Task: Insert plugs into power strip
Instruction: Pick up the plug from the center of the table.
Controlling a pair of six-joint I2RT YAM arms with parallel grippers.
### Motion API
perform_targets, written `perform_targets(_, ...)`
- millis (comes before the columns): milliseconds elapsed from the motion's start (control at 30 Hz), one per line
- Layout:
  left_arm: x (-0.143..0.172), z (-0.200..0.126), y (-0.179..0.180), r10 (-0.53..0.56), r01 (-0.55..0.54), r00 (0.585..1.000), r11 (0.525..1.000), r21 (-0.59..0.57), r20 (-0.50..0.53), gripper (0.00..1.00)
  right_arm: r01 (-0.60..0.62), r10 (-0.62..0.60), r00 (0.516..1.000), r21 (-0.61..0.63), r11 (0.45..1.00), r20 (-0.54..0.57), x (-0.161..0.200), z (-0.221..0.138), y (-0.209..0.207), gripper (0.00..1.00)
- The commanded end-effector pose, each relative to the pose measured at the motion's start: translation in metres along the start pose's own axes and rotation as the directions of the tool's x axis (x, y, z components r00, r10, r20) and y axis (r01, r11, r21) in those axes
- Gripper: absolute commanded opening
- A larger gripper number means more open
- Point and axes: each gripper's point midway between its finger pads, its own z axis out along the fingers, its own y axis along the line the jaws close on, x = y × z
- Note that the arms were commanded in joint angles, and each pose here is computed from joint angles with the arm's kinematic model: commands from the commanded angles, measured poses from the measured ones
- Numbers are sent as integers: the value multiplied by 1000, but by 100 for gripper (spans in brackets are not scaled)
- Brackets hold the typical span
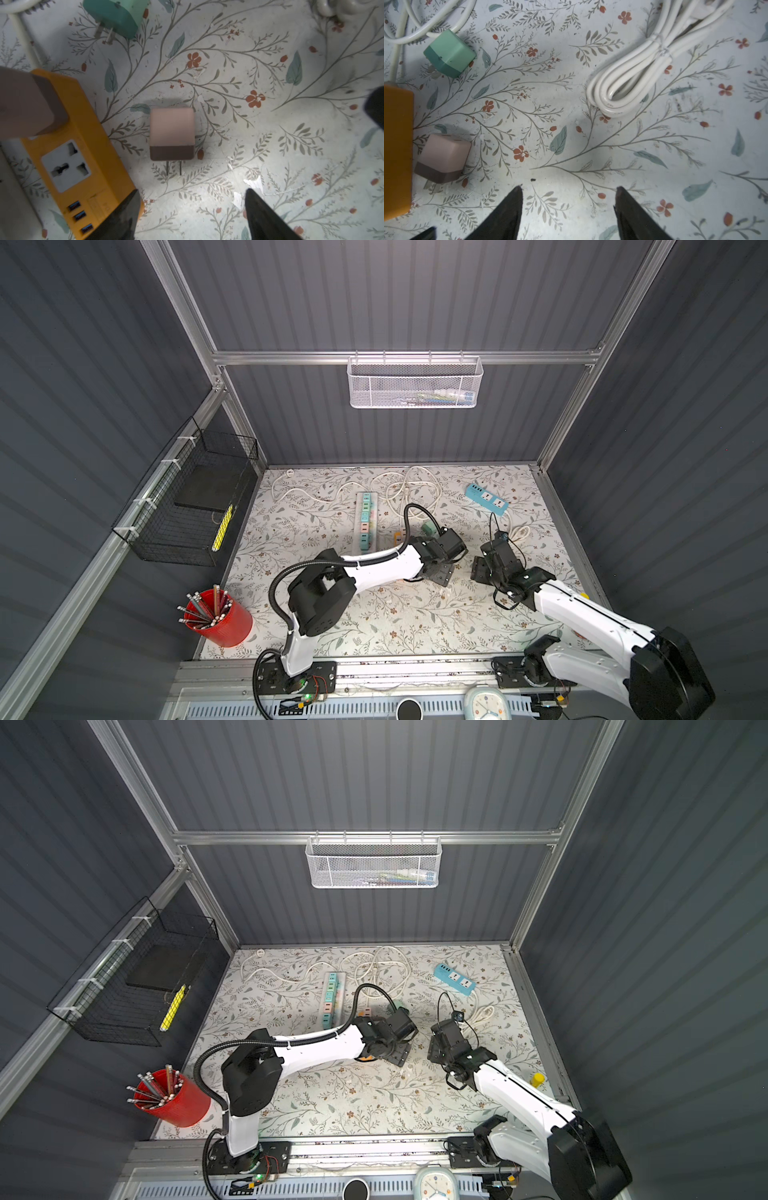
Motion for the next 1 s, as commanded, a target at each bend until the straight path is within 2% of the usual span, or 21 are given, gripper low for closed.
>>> perform_targets(0,-8,1,10,55,-57,998,995,-78,-22,79,-9,9,999,-6,1000,30,-7,-2,0,71)
perform_targets(167,-11,15,16,89,-95,995,986,-138,-53,76,-12,12,1000,-20,1000,27,-6,-3,1,72)
perform_targets(500,-3,45,19,81,-93,987,992,-87,-136,60,-31,34,998,-50,998,53,-9,-9,0,72)
perform_targets(700,-1,55,20,90,-102,986,991,-81,-141,56,-36,38,998,-60,998,42,-5,-8,0,72)
perform_targets(833,-2,57,19,90,-101,986,992,-75,-140,45,-35,37,998,-61,998,42,-5,-9,0,72)
perform_targets(967,-3,50,21,91,-100,989,992,-75,-118,39,-35,38,998,-68,997,41,-5,-10,1,72)
